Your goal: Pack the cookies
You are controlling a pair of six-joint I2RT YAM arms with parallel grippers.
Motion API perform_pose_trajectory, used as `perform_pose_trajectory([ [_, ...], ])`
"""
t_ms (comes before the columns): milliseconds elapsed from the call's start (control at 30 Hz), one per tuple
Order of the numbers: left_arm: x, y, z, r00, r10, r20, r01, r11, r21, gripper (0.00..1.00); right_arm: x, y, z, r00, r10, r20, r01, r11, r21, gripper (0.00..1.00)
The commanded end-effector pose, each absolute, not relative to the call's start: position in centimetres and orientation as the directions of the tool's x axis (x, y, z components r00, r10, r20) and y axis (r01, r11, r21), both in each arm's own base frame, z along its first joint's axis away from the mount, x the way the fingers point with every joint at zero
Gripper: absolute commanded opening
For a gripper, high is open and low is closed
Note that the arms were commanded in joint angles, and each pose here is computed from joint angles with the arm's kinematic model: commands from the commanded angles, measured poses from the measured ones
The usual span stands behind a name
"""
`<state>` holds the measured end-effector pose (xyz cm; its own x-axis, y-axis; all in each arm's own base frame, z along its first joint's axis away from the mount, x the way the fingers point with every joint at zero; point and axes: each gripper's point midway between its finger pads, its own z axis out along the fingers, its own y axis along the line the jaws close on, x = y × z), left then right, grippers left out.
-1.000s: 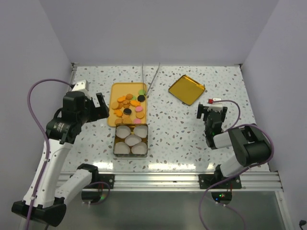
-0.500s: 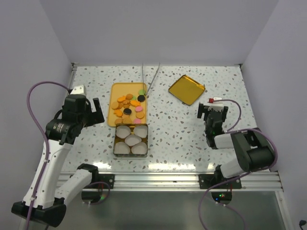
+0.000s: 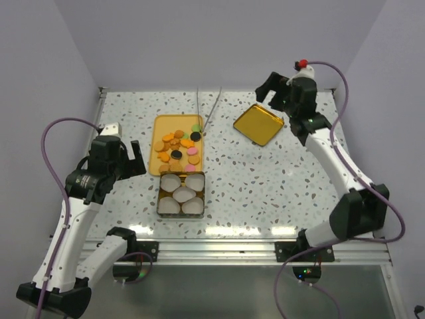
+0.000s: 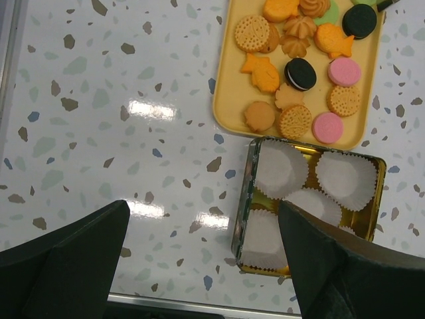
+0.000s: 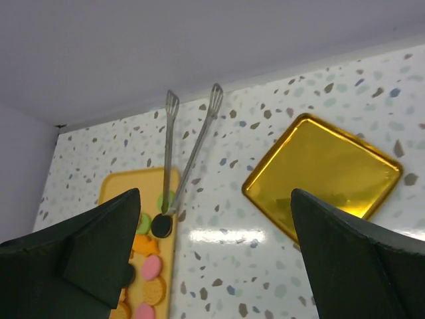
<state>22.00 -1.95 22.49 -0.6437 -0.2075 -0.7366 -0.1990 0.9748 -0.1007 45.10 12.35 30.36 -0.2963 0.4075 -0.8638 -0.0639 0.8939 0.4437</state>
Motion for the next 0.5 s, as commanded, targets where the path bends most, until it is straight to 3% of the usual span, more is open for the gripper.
perform_pose_trajectory([
  [0, 22.7, -2.7, 22.8, -0.623, -0.218, -0.751, -0.177, 0.975, -0.136, 1.00, 46.1, 21.0, 25.9, -0.598, 0.331, -0.730, -0.050, 0.893, 0.447, 0.99],
  [67, 22.6, -3.2, 22.7, -0.629, -0.227, -0.743, -0.164, 0.974, -0.159, 1.00, 45.4, 25.2, 25.2, -0.651, 0.176, -0.739, -0.139, 0.928, 0.344, 0.99],
  [100, 22.5, -3.4, 22.3, -0.634, -0.234, -0.737, -0.161, 0.972, -0.170, 1.00, 47.8, 27.5, 24.5, -0.663, 0.160, -0.731, -0.153, 0.928, 0.341, 0.99],
  [233, 22.4, -4.4, 21.9, -0.649, -0.255, -0.717, -0.143, 0.966, -0.214, 1.00, 49.4, 31.4, 19.3, -0.779, 0.085, -0.621, -0.146, 0.939, 0.311, 0.99],
  [467, 21.5, -4.9, 22.2, -0.684, -0.241, -0.689, -0.115, 0.968, -0.224, 1.00, 51.1, 36.5, 15.7, -0.735, 0.079, -0.674, -0.176, 0.937, 0.301, 0.99],
])
